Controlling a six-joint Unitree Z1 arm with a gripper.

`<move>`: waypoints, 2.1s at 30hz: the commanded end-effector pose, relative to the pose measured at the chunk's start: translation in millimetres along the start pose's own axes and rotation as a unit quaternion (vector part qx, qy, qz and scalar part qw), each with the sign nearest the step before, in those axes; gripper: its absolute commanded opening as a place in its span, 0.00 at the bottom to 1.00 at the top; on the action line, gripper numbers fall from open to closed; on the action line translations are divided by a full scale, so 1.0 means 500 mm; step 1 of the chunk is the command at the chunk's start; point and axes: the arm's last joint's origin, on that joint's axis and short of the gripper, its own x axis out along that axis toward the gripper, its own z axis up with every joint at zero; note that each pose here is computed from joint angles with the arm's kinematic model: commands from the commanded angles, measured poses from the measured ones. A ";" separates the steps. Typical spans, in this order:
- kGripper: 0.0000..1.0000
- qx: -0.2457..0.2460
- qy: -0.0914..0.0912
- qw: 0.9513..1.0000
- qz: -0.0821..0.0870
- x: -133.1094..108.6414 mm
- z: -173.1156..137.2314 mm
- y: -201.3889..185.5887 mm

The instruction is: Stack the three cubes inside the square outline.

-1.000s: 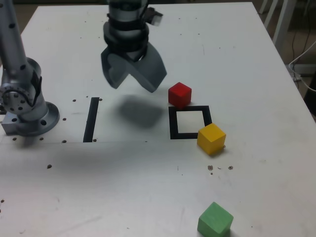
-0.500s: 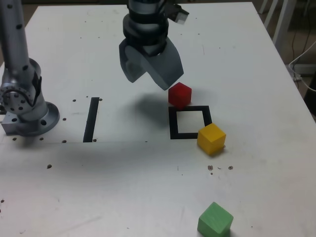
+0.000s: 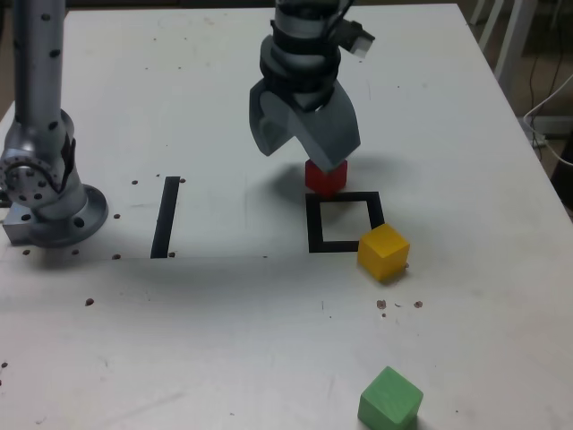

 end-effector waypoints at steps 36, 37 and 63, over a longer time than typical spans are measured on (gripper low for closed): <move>0.33 -0.006 0.011 0.999 -0.031 0.063 0.065 0.035; 0.33 -0.006 0.012 0.999 -0.032 0.063 0.065 0.035; 0.33 -0.119 -0.018 0.991 -0.064 0.026 0.081 0.022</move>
